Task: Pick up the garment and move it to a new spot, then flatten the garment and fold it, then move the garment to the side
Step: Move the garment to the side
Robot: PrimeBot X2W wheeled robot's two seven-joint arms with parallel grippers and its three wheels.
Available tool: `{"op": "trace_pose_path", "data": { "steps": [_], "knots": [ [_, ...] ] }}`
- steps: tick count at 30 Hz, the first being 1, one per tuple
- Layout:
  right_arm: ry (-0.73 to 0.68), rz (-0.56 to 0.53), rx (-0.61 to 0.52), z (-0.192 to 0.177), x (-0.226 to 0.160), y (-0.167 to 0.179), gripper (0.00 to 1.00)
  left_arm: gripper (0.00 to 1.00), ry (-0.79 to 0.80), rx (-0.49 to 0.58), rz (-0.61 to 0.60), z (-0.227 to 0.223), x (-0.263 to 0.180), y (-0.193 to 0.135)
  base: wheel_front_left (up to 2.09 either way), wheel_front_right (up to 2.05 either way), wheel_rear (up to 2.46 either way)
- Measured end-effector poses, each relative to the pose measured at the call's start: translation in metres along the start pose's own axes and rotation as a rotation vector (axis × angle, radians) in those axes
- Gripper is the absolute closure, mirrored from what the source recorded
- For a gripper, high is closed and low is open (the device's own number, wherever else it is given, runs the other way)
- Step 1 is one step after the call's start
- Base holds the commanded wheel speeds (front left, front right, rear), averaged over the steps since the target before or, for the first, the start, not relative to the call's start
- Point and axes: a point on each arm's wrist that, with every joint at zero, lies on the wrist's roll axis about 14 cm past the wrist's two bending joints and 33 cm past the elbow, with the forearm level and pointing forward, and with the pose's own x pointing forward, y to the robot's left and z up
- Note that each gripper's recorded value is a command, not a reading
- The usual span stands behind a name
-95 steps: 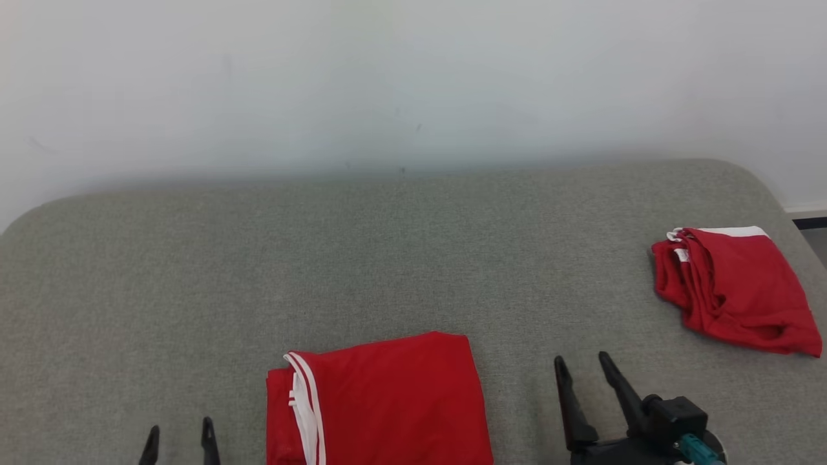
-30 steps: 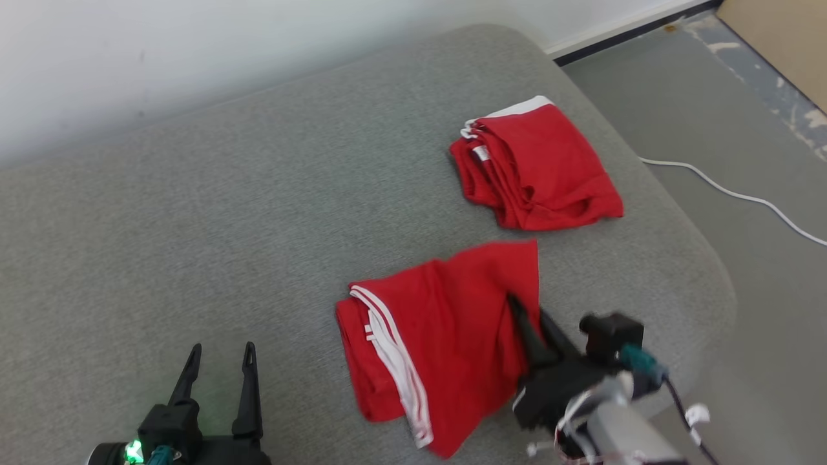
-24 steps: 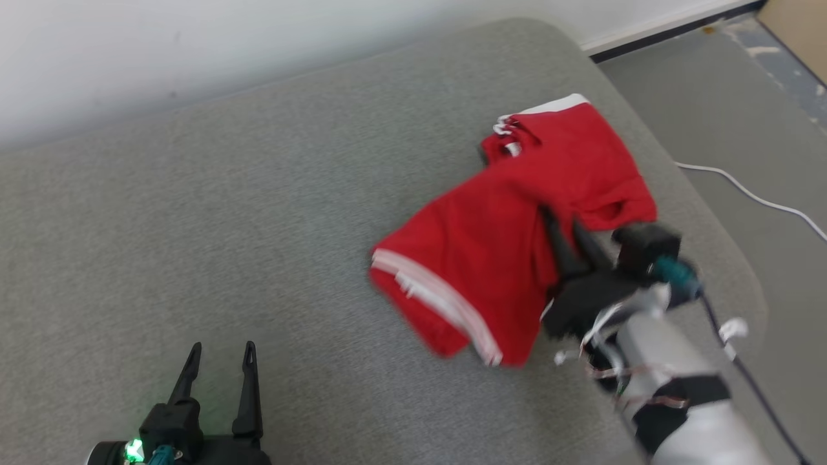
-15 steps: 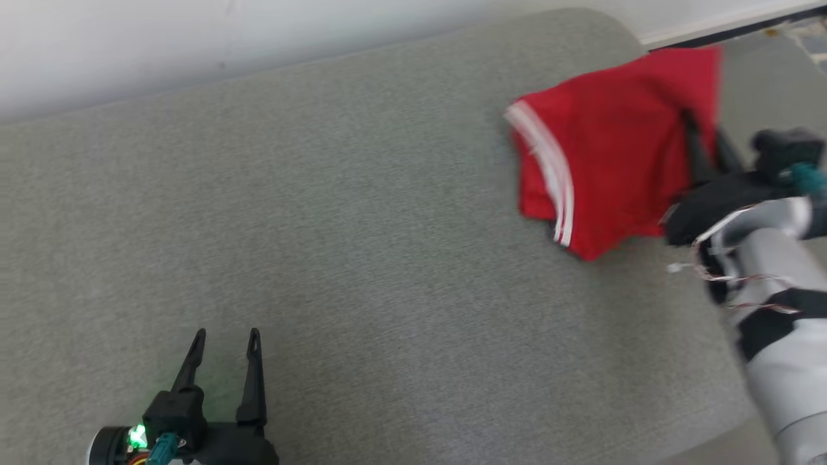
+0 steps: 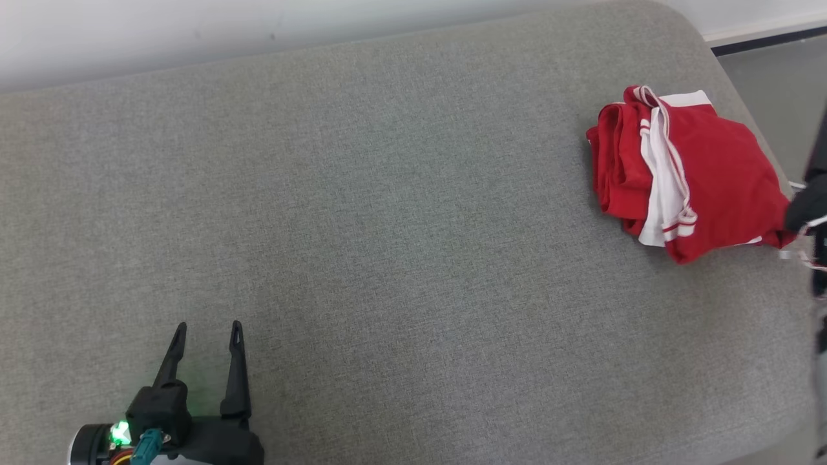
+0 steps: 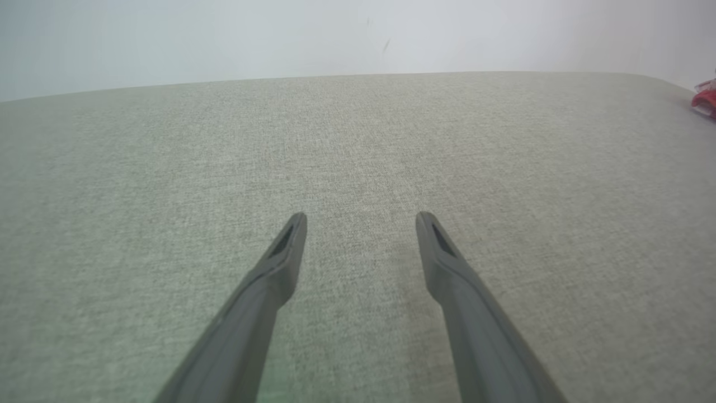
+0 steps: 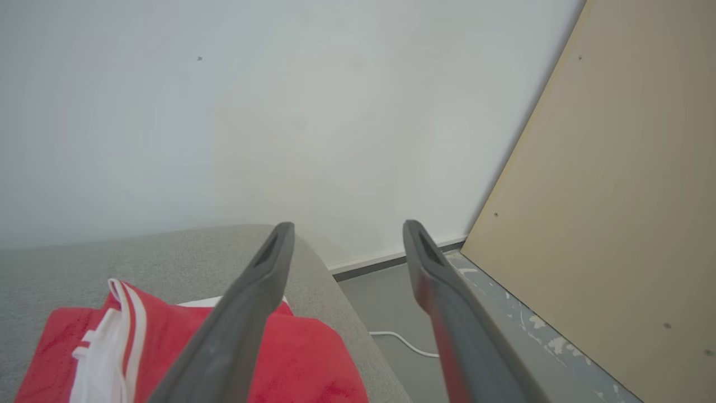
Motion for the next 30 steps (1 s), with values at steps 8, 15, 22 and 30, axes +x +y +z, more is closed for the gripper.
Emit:
{"op": "trace_pose_path", "data": {
  "steps": [8, 15, 22, 30],
  "knots": [
    [-0.128, 0.207, 0.048, 0.024, -0.026, 0.101, 0.00, 0.00, -0.020, 0.013, 0.065, 0.009, -0.006, 0.017, 0.00, 0.00, 0.00],
    [-0.060, 0.466, 0.172, -0.010, -0.099, 0.193, 0.00, 0.00, -0.040, 0.013, 0.134, 0.018, -0.019, 0.035, 0.00, 0.00, 0.00],
    [0.057, 0.562, 0.250, -0.046, -0.149, 0.230, 0.00, 0.00, -0.054, 0.010, 0.199, 0.024, -0.037, 0.052, 0.00, 0.00, 0.00],
    [0.022, 0.580, 0.285, -0.034, -0.161, 0.234, 0.00, 0.00, -0.066, 0.002, 0.277, 0.029, -0.068, 0.071, 0.00, 0.00, 0.00]
  ]
}}
